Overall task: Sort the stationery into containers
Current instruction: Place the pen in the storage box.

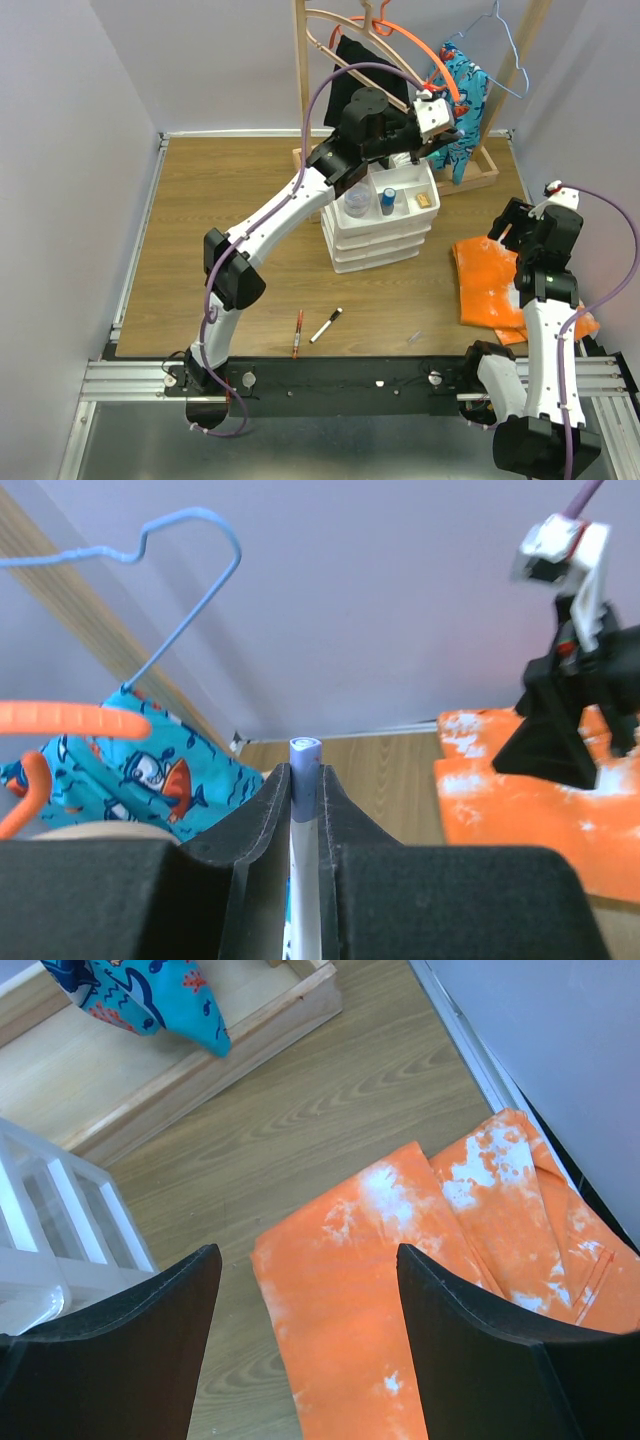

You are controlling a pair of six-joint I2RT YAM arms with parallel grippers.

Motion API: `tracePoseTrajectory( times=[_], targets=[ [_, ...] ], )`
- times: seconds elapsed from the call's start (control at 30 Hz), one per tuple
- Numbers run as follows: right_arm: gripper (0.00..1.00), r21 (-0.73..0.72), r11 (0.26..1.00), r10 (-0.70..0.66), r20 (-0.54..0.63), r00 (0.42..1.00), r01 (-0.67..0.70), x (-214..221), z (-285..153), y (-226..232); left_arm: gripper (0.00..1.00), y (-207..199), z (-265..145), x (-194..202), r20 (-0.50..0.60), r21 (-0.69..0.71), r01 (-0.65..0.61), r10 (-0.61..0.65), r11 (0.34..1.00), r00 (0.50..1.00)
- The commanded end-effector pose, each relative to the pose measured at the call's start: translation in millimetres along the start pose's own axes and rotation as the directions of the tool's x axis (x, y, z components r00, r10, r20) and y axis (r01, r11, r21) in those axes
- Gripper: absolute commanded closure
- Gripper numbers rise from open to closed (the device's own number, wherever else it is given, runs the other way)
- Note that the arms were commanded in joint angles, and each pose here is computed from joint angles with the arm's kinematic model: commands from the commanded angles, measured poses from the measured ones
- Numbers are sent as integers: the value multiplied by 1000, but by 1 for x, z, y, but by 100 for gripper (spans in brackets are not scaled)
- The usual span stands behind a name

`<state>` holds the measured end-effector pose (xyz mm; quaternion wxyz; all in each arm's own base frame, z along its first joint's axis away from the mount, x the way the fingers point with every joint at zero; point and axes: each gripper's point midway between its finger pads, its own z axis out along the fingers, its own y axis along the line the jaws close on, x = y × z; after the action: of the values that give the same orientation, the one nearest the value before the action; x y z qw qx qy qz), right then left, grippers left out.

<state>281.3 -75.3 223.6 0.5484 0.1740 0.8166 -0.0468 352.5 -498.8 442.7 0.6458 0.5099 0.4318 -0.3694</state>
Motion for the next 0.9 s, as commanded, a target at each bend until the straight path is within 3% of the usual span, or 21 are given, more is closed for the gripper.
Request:
tracePoseTrajectory(
  times=[0.0, 0.37, 0.87],
  targets=[
    [21, 36, 999, -19, 23, 1000, 18, -13, -5, -7, 92, 27, 1, 19, -26, -66, -98, 96, 993, 995],
    [21, 54, 998, -20, -13, 1000, 21, -1, 0, -13, 91, 39, 3, 81, -95, -90, -19, 11, 996, 995],
    [22, 65, 998, -21, -38, 999, 23, 0, 9, -19, 89, 38, -3, 112, -93, -85, 104, -112, 991, 989]
  ],
)
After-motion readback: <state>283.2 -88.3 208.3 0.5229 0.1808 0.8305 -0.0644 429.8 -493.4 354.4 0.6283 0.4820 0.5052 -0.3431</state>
